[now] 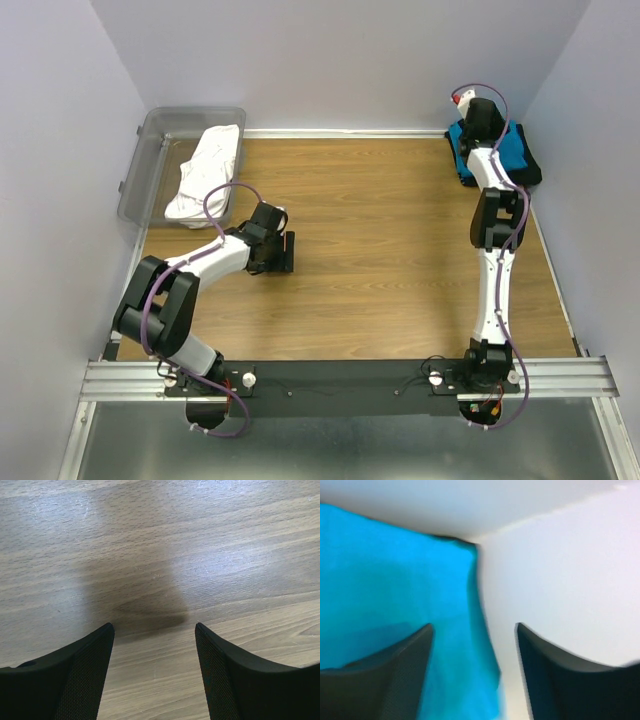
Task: Fold and stack the t-shirts
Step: Neatly place the folded tshirt to the corner, then reset both grippers
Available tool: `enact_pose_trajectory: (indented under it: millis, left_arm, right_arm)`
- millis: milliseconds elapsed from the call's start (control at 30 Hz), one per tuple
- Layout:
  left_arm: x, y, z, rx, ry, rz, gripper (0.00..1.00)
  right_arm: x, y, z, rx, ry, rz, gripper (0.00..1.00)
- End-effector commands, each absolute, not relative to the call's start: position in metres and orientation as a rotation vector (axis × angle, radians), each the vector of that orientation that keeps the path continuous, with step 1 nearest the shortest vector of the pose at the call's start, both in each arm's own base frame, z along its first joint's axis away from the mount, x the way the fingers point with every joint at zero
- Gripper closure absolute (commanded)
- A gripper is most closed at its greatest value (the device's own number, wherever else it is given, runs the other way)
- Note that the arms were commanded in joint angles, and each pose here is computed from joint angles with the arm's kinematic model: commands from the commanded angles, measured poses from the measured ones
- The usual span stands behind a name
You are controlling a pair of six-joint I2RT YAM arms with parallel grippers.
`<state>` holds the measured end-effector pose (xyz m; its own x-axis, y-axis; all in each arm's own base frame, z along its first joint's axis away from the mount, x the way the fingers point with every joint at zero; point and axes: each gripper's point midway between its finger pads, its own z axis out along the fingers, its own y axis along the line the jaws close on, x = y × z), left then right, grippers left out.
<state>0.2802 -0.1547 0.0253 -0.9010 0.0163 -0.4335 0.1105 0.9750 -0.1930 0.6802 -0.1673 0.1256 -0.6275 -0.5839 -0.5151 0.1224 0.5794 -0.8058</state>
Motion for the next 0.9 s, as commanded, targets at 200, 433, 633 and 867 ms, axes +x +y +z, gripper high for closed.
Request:
enact_pose_trajectory:
  millis: [200,433,633,867]
  left_arm:
    - [0.281,-0.158,0.028,0.110,2.702,-0.318,0.26]
    - [0.309,-0.148,0.077,0.001,2.521,-0.251,0.25]
    - [0.333,-0.129,0.151,-0.114,2.282,-0.177,0.25]
    - [0.328,-0.079,0.237,-0.347,1.985,-0.060,0.25]
  right_arm:
    - [0.651,-0.203,0.182,-0.056,1.855,-1.363,0.10]
    - [0.606,-0.176,0.247,0.102,1.808,-1.110,0.00]
    - [0.554,-0.130,0.297,0.261,1.833,-0.663,0.00]
    - [0.461,-0.076,0.366,0.372,1.726,-0.226,0.00]
